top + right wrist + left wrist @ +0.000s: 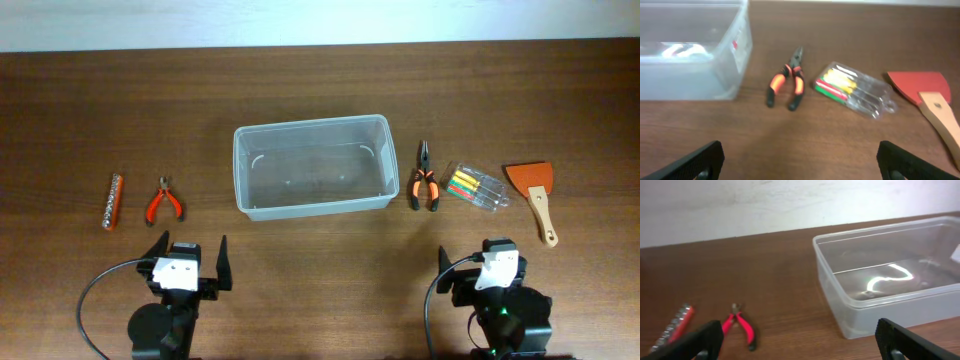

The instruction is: Pack container

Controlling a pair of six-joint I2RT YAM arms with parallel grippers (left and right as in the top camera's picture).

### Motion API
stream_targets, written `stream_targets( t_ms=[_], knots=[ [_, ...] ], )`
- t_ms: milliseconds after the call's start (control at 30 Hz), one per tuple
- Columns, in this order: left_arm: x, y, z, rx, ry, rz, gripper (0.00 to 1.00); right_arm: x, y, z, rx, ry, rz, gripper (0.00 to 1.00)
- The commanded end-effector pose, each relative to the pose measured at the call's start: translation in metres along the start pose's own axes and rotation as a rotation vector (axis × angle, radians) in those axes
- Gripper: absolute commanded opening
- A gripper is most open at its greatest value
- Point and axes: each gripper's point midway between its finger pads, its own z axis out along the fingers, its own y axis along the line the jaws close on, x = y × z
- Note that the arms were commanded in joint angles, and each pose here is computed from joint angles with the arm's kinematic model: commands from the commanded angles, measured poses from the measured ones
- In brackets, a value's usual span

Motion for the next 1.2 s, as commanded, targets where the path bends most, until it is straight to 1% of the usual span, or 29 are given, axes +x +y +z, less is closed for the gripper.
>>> stream_targets(
  t_ms=[0,100,200,233,300,433,500,567,633,700,800,900,1000,1100,1167],
  knots=[
    [-0.013,-0.006,-0.003,0.04,-0.019,-0.103,0.99,-0.016,0.023,-0.004,-0.136,-0.064,0.006,0.98],
    [-0.045,0.002,-0.01,0.002,-0.052,-0.104,0.99,-0.038,0.028,-0.015,-0.162,-0.098,0.0,0.98],
    [-0.066,0.012,-0.009,-0.049,-0.025,-0.106,0.99,-0.056,0.027,-0.023,-0.161,-0.082,0.003,0.99],
    [-0.078,0.015,-0.005,-0.055,0.018,-0.108,0.99,-0.066,0.027,-0.026,-0.161,-0.042,0.01,0.98],
    [-0.086,0.016,0.004,-0.054,0.084,-0.111,0.99,-0.076,0.026,-0.025,-0.159,0.028,0.021,0.99],
    [-0.094,0.019,0.035,-0.05,0.257,-0.116,0.99,-0.097,0.013,-0.018,-0.092,0.201,0.043,0.98],
    [-0.096,0.022,0.049,-0.053,0.32,-0.12,0.99,-0.109,0.007,-0.014,-0.063,0.272,0.048,0.98],
    [-0.1,0.031,0.073,-0.068,0.411,-0.132,0.99,-0.133,0.007,-0.008,-0.073,0.351,0.059,0.99],
    [-0.104,0.037,0.087,-0.079,0.447,-0.139,0.99,-0.148,0.014,-0.005,-0.122,0.402,0.075,0.99],
    [-0.109,0.044,0.107,-0.089,0.477,-0.145,0.99,-0.154,0.019,-0.005,-0.152,0.502,0.097,0.99],
    [-0.105,0.046,0.117,-0.092,0.498,-0.148,0.99,-0.159,0.008,0.002,-0.102,0.556,0.098,0.99],
    [-0.097,0.046,0.122,-0.093,0.524,-0.149,0.99,-0.159,-0.025,0.013,0.048,0.611,0.141,0.99],
    [-0.087,0.046,0.124,-0.092,0.556,-0.151,0.99,-0.149,-0.066,0.024,0.189,0.669,0.168,0.99],
    [-0.08,0.045,0.125,-0.091,0.579,-0.153,0.99,-0.132,-0.1,0.033,0.269,0.733,0.181,0.99],
    [-0.078,0.045,0.126,-0.09,0.587,-0.153,0.99,-0.119,-0.122,0.04,0.309,0.774,0.225,0.99]
  ],
)
